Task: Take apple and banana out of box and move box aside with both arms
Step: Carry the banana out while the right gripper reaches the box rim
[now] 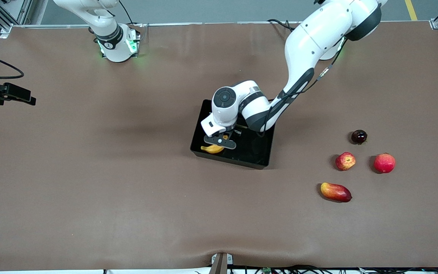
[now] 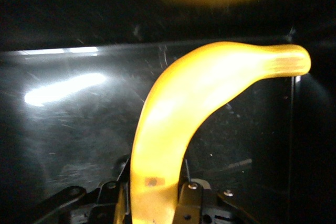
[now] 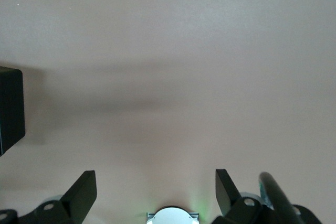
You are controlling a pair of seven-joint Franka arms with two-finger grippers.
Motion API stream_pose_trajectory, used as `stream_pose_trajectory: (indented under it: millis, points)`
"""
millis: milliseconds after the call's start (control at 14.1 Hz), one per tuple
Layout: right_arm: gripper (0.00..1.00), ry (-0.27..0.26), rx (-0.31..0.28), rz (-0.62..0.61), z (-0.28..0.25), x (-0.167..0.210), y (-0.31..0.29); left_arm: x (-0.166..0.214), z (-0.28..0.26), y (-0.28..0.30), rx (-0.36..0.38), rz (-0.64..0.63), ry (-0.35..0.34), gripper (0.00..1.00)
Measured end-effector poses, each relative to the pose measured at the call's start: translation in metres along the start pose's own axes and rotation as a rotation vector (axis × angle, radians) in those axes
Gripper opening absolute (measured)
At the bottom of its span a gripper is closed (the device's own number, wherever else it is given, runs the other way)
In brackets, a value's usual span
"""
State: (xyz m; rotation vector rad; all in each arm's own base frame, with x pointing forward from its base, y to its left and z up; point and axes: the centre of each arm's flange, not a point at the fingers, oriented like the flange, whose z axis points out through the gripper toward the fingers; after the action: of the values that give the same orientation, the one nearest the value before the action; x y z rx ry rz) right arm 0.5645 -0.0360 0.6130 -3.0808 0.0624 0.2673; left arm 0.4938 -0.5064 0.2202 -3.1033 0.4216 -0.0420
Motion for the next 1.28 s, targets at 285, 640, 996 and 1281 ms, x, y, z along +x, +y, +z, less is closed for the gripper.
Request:
stream_pose_trajectory:
  millis: [285, 640, 996, 1281]
  points:
    - [1.00, -0.005, 0.001, -0.004, 0.002, 0.001, 0.001, 0.009, -0.085, -0.013, 0.061, -0.007, 0.068, 0.35]
    - [1.00, -0.005, 0.026, -0.040, 0.002, 0.001, -0.020, 0.044, -0.155, -0.103, 0.054, -0.176, 0.094, 0.35]
    - [1.00, -0.024, 0.023, -0.027, 0.027, 0.009, -0.122, 0.085, -0.164, -0.266, 0.064, -0.371, 0.093, 0.35]
    - [1.00, -0.033, 0.007, -0.024, 0.080, 0.022, -0.209, 0.089, -0.148, -0.413, 0.083, -0.416, 0.066, 0.35]
